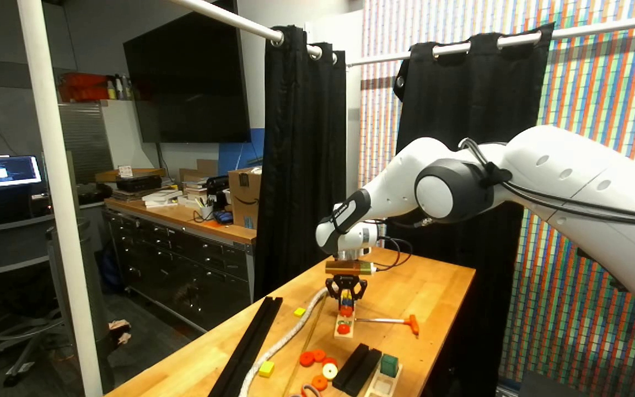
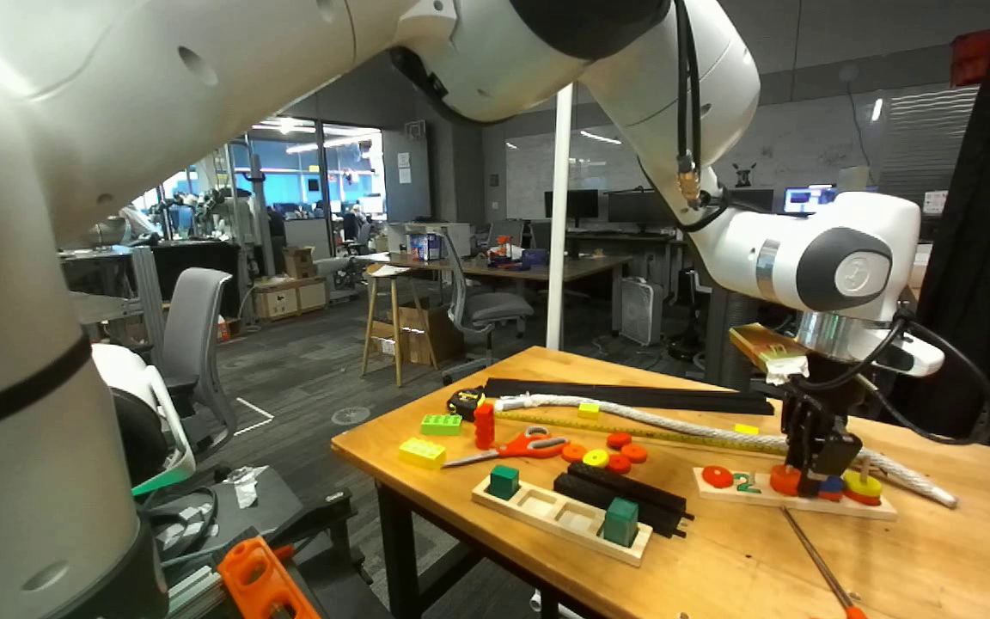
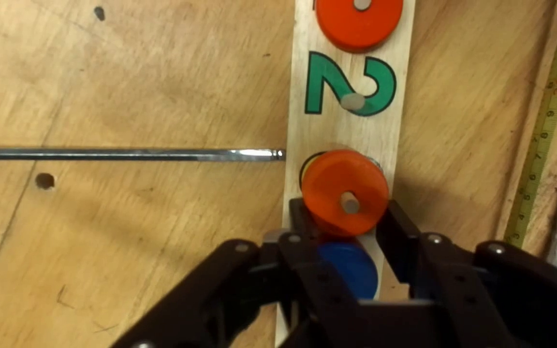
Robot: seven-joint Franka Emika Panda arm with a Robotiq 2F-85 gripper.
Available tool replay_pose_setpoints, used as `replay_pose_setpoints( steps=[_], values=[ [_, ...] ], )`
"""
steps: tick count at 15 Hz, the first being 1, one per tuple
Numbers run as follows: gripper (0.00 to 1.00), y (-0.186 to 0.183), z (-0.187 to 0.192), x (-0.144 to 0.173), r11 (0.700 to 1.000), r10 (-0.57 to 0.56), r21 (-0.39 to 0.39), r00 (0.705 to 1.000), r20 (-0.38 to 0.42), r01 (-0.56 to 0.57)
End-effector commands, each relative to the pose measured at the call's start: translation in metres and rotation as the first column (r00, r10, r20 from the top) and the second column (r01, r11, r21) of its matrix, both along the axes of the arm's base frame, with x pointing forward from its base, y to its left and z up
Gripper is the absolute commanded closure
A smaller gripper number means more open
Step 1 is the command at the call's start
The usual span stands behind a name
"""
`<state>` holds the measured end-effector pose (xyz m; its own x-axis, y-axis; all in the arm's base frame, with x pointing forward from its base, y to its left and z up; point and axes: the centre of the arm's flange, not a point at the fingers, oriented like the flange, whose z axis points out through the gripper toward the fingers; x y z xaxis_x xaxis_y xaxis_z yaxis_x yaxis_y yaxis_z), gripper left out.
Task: Pick up one token from the holder and put it on the table.
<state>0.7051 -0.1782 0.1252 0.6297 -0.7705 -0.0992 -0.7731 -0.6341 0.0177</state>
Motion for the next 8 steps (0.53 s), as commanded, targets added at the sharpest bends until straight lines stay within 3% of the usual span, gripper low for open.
replay_pose_setpoints(
  steps=[1, 8],
  values=[
    [0.78, 0.000, 0.006, 0.010, 1.000, 0.004, 0.005, 1.000, -0.001, -0.004],
    [0.78, 0.021, 0.034, 0.004, 1.000, 0.023, -0.009, 0.999, 0.022, -0.022]
  ],
)
